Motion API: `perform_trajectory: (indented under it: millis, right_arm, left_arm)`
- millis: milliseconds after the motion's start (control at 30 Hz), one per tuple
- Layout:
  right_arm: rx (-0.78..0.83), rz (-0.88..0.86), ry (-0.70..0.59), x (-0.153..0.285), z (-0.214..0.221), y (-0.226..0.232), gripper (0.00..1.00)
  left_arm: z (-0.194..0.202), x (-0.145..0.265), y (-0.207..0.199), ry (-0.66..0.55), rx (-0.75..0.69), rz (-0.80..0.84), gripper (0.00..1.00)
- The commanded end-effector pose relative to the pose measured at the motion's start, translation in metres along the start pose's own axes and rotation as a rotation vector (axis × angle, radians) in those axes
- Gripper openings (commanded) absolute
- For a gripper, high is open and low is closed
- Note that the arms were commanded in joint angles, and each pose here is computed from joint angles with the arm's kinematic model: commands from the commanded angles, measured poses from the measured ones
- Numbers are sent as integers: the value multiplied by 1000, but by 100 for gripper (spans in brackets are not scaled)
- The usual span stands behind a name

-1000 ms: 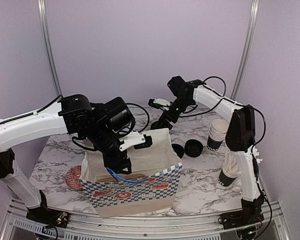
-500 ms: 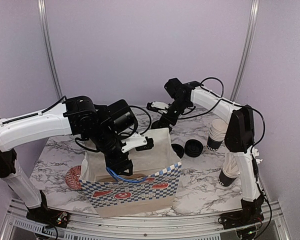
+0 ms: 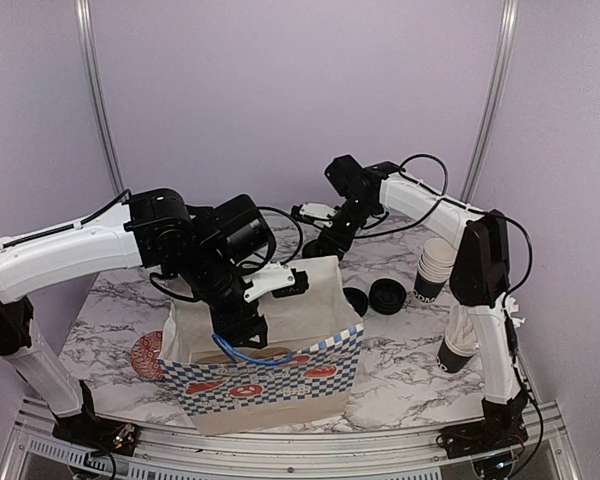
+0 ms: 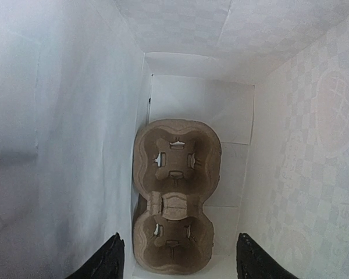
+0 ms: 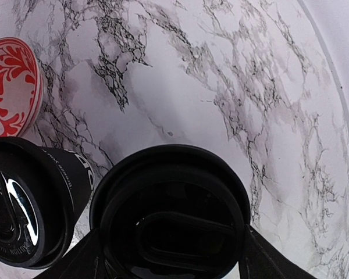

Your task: Pack the takeout coffee

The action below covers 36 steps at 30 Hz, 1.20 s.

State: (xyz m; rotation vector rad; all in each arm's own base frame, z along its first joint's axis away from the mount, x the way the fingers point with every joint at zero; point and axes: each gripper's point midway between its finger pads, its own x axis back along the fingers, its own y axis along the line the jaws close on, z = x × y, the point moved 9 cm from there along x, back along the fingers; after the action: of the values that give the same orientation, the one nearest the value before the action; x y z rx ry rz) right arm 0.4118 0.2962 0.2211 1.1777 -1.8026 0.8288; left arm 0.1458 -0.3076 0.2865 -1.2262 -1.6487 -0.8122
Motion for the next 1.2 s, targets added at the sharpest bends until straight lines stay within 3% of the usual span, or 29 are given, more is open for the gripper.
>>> perform_trajectory:
  millis: [0,300,500,933,1167]
  right_arm:
    - [14,100,-94,58,-17,2,74]
    - [37,159,-219,137,-20,19,73]
    - [78,74,-231,164,17,58,73]
    - [179,-139,-93,146,123,144,73]
    - [230,-186,-25,117,151,172,74]
  left_arm:
    - [-10,29,1,-91,-5,-27,67]
    - [-24,59,2,-196,-33,-56,68]
    - [-23,78,3,-246,-33,-97,68]
    - [-36,101,5,-359,-2,-125,72]
    - [-37,92,3,-365,5,-95,73]
